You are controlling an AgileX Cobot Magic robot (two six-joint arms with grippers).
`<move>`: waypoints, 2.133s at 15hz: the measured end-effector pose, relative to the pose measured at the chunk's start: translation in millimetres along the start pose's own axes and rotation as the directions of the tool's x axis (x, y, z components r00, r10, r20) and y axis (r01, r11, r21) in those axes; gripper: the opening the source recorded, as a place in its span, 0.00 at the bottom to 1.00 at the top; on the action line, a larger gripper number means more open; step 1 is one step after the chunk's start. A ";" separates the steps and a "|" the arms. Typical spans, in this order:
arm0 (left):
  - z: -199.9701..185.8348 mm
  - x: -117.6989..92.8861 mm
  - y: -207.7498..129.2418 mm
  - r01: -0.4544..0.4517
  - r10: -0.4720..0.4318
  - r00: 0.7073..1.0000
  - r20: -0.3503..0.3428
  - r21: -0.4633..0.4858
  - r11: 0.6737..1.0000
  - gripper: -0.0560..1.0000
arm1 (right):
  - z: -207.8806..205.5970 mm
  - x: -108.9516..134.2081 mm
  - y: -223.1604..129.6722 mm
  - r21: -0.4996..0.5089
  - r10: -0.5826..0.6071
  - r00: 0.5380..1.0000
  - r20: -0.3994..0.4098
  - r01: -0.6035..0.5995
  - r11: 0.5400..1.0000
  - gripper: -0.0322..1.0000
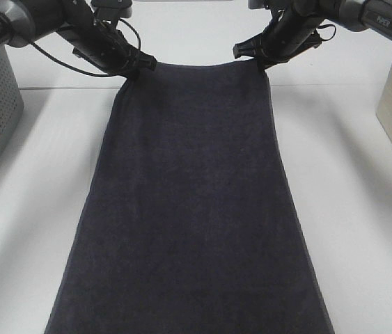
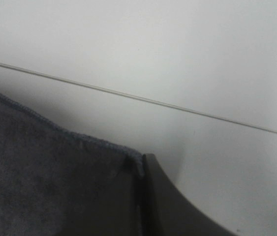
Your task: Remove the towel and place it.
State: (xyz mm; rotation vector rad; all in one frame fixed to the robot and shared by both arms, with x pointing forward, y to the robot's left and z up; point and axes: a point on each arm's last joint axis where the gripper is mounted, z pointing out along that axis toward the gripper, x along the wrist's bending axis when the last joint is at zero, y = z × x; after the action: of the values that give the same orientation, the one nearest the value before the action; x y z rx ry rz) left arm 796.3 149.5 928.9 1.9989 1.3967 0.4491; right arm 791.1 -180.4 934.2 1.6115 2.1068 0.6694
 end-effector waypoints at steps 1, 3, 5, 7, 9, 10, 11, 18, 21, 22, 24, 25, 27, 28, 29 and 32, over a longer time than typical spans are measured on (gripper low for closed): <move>-0.2 2.2 5.2 -0.014 0.012 1.000 -0.025 -0.057 0.998 0.07 | -0.1 -0.2 4.3 -0.047 0.000 1.000 0.003 0.000 0.999 0.04; 0.7 3.5 9.1 -0.028 0.024 0.999 -0.039 -0.108 0.994 0.07 | -0.4 -0.5 8.2 -0.090 0.000 1.000 0.005 0.000 0.996 0.04; 4.8 4.9 8.6 -0.049 0.042 0.998 -0.052 -0.132 0.990 0.07 | -0.7 -0.7 11.3 -0.124 -0.001 1.000 0.007 0.001 0.992 0.04; 10.8 6.2 5.2 -0.057 0.049 0.997 -0.059 -0.138 0.989 0.07 | -0.5 -0.8 13.0 -0.145 -0.002 1.000 0.009 0.004 0.989 0.04; 17.2 7.4 1.2 -0.061 0.052 0.997 -0.064 -0.142 0.988 0.07 | 2.9 -0.7 11.9 -0.149 -0.003 1.000 0.009 0.005 0.989 0.04; 19.2 8.1 0.2 -0.066 0.056 0.996 -0.069 -0.147 0.987 0.07 | 12.4 -0.5 6.7 -0.141 -0.003 1.000 0.009 0.004 0.990 0.04; 19.6 8.3 0.0 -0.067 0.057 0.996 -0.071 -0.148 0.987 0.07 | 16.7 -0.4 4.3 -0.137 -0.003 1.000 0.009 0.004 0.991 0.04; 39.1 14.0 -10.0 -0.096 0.074 0.991 -0.113 -0.200 0.975 0.07 | 43.7 -0.2 -9.2 -0.150 -0.010 1.000 0.015 0.012 0.989 0.04; 50.3 15.9 -18.6 -0.095 0.071 0.990 -0.119 -0.206 0.974 0.08 | 49.6 0.8 -13.1 -0.145 0.004 1.000 0.003 -0.003 0.989 0.08; 51.0 16.1 -18.7 -0.095 0.071 0.990 -0.121 -0.212 0.973 0.12 | 49.5 1.2 -12.4 -0.152 0.011 1.000 -0.003 -0.011 0.988 0.16; 50.5 16.5 -16.9 -0.097 0.069 0.990 -0.126 -0.231 0.968 0.25 | 49.8 1.4 -11.8 -0.161 0.014 1.000 -0.005 -0.014 0.987 0.35; 50.1 16.8 -15.3 -0.099 0.068 0.989 -0.131 -0.249 0.964 0.37 | 49.2 1.3 -10.7 -0.170 0.014 1.000 -0.005 -0.015 0.985 0.49; 49.3 17.8 -13.0 -0.102 0.065 0.988 -0.139 -0.273 0.957 0.61 | 49.3 1.3 -11.2 -0.165 0.014 1.000 -0.004 -0.014 0.986 0.61; 49.1 17.9 -12.4 -0.102 0.065 0.988 -0.140 -0.280 0.955 0.68 | 49.5 1.2 -12.6 -0.150 0.010 1.000 -0.003 -0.011 0.989 0.63; 49.1 17.9 -12.4 -0.102 0.065 0.988 -0.140 -0.280 0.955 0.71 | 48.8 1.2 -13.4 -0.135 0.008 1.000 -0.002 -0.008 0.991 0.64; 43.2 16.3 -10.0 -0.101 0.071 0.989 -0.129 -0.246 0.964 0.73 | 33.0 -0.1 -9.6 -0.074 -0.011 1.000 0.010 0.011 0.997 0.65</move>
State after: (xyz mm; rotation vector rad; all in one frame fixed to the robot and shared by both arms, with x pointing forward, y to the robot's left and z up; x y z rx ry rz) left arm 821.6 153.2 889.3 1.8544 1.2558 0.7582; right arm 802.9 -178.3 901.9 1.5591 2.0577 0.7265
